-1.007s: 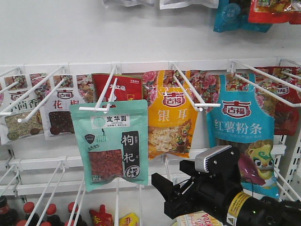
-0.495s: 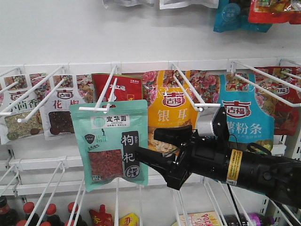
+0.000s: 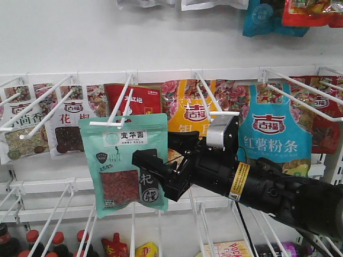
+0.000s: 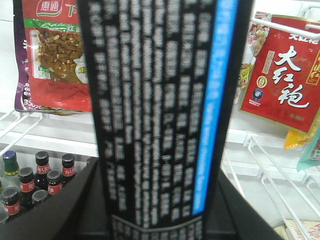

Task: Pick snacks and fruit into basket
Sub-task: 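Reach the open right gripper toward the teal goji-berry bag on its hook, then close the right gripper on the top of the teal goji-berry bag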

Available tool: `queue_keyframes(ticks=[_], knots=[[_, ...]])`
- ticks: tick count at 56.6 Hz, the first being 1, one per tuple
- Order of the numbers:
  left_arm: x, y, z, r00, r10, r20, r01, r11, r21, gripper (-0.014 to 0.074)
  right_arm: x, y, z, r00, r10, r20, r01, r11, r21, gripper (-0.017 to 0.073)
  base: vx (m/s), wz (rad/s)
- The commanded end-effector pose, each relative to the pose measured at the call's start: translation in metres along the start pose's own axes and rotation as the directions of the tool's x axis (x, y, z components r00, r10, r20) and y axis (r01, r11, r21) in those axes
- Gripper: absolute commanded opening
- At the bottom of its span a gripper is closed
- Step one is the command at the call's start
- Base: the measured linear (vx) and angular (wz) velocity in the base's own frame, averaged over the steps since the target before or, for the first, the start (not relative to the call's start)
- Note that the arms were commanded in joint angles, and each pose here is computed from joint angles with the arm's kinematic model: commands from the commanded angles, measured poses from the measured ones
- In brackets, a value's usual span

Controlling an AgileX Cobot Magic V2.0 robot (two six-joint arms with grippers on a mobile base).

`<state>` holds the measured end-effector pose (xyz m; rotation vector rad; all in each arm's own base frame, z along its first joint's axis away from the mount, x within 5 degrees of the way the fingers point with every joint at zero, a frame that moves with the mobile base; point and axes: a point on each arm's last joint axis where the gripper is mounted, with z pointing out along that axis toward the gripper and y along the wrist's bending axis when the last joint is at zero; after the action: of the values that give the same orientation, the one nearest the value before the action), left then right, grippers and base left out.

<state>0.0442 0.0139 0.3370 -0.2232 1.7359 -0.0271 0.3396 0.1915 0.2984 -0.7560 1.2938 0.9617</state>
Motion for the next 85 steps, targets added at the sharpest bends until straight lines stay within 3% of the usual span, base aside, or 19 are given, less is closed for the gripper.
queue_keyframes(ticks=[1, 12, 18, 24, 33, 40, 64, 71, 85], knots=[[-0.019, -0.004, -0.003, 0.993, 0.012, 0.12, -0.016, 0.999, 0.031, 0.0003, -0.008, 0.004, 0.008, 0.999, -0.039, 0.016, 0.039, 0.999, 0.004, 0.0582, 0.0, 0.0], [-0.02, -0.002, -0.003, 0.99, 0.054, 0.133, -0.055, 0.998, 0.005, 0.0003, 0.007, 0.003, 0.01, 0.999, 0.035, 0.019, -0.034, 0.998, -0.045, 0.0547, 0.0, 0.0], [-0.021, -0.002, -0.003, 0.988, 0.068, 0.139, -0.068, 0.998, -0.003, 0.0003, 0.012, 0.003, 0.005, 0.999, 0.038, 0.0, -0.038, 0.999, -0.023, 0.0519, 0.0, 0.0], [-0.021, -0.002, -0.004, 0.988, 0.068, 0.141, -0.068, 0.998, -0.002, 0.0003, 0.01, 0.007, -0.004, 1.0, 0.008, -0.002, -0.008, 1.0, -0.003, 0.0509, 0.0, 0.0], [-0.021, -0.002, -0.004, 0.987, 0.074, 0.143, -0.074, 0.997, -0.006, 0.0003, 0.001, 0.015, -0.028, 0.998, -0.047, 0.047, 0.042, 0.994, 0.104, 0.0509, 0.0, 0.0], [-0.021, -0.002, -0.004, 0.987, 0.074, 0.143, -0.074, 0.997, -0.006, 0.0003, 0.001, 0.018, -0.034, 0.994, -0.082, 0.074, 0.072, 0.988, 0.139, 0.051, 0.0, 0.0], [-0.021, -0.002, -0.004, 0.987, 0.074, 0.143, -0.074, 0.997, -0.006, 0.0003, -0.003, 0.006, -0.018, 0.993, -0.047, 0.108, 0.036, 0.994, 0.1, 0.0512, 0.0, 0.0], [-0.021, -0.002, -0.004, 0.987, 0.074, 0.143, -0.074, 0.997, -0.006, 0.0003, 0.005, 0.003, -0.013, 0.994, 0.002, 0.113, -0.009, 0.998, 0.063, 0.0512, 0.0, 0.0], [-0.022, -0.001, -0.004, 0.984, 0.097, 0.149, -0.095, 0.995, -0.021, 0.0003, 0.013, 0.004, -0.009, 0.987, 0.015, 0.161, -0.014, 1.0, -0.005, 0.0512, 0.0, 0.0]])
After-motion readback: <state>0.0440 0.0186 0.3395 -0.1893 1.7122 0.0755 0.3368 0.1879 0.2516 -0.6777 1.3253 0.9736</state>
